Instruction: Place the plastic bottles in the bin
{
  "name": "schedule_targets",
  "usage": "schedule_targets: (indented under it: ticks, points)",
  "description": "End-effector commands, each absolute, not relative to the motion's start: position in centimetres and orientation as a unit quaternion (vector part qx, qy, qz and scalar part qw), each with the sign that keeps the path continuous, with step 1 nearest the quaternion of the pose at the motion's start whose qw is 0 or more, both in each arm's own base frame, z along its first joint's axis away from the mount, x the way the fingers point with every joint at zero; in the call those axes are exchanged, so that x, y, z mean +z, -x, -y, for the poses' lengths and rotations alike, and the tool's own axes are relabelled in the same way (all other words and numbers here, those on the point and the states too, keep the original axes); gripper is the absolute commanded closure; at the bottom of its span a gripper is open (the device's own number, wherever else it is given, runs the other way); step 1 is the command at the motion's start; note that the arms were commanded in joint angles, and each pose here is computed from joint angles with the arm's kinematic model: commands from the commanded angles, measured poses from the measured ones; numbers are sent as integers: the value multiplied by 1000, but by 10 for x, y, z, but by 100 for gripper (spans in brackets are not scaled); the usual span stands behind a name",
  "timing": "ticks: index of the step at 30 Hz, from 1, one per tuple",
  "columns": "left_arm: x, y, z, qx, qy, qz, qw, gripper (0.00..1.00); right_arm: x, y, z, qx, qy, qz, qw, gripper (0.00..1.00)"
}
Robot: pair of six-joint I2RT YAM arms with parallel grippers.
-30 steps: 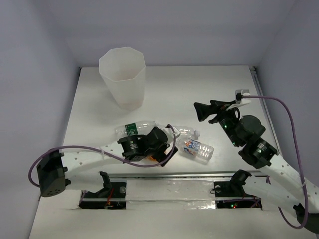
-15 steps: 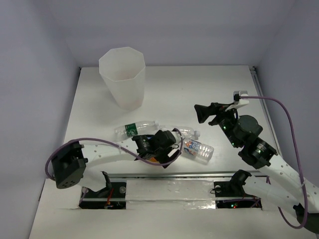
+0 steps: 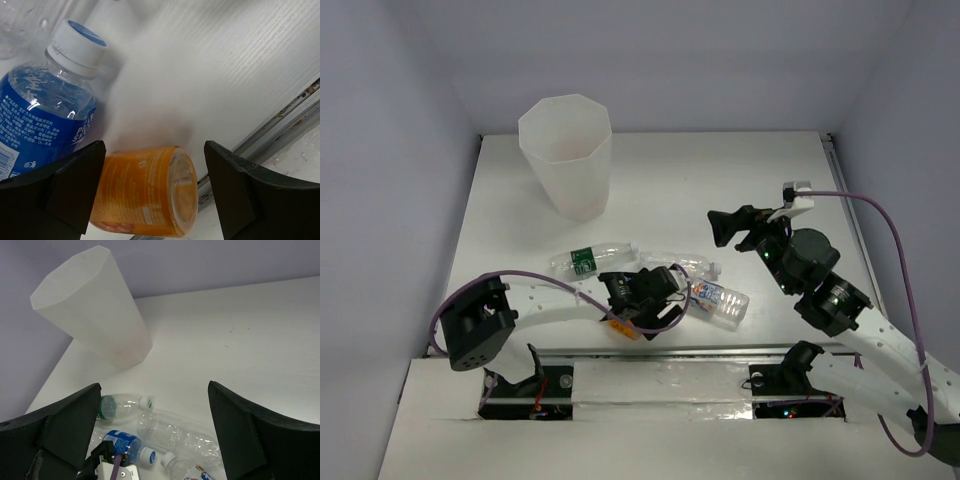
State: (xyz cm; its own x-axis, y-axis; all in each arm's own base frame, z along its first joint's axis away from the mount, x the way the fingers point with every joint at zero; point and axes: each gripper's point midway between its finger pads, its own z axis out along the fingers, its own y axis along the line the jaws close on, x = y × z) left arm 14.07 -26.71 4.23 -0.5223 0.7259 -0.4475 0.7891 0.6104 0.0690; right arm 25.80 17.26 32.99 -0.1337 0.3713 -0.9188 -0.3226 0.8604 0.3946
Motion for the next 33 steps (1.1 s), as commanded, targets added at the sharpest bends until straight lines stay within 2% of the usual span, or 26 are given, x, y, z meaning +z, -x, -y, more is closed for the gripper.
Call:
schedule_targets:
  ticks: [1,5,7,12,15,18,19,20,23,25,28,30,32,33]
  points:
    - [56,-141,278,-83,-443,-862,232,24,338,-259,-173,267,-27,-699,663,7]
    - [58,-142,278,-84,-440,-862,236,35,336,-259,-175,268,-24,-701,660,7]
    - [62,-144,278,-85,-435,-863,243,36,335,-259,-177,271,-21,-702,658,7]
    - [98,-160,284,-100,-392,-860,309,19,330,-258,-183,275,-6,-708,651,8]
    - [141,-175,290,-119,-347,-852,374,14,333,-252,-185,291,4,-701,650,18]
    - [191,-188,288,-147,-281,-840,439,12,336,-245,-185,302,11,-698,649,33]
    - [204,-190,286,-157,-260,-838,453,12,335,-244,-185,302,13,-700,647,45]
    - [220,-188,283,-184,-220,-838,463,12,334,-243,-186,305,18,-702,643,51]
    - [234,-178,271,-242,-130,-844,460,15,324,-239,-193,310,37,-715,625,68]
    - [234,-176,248,-244,-74,-848,464,20,310,-238,-201,314,49,-727,608,73]
    - [241,-180,213,-250,26,-839,483,28,294,-231,-223,347,88,-734,578,74]
    - [266,-178,195,-289,68,-809,507,33,268,-221,-248,370,138,-750,531,73]
    - [277,-178,182,-304,87,-793,521,35,256,-205,-275,403,187,-746,496,60]
    - [278,-179,177,-299,93,-791,526,35,241,-202,-287,399,204,-757,476,50]
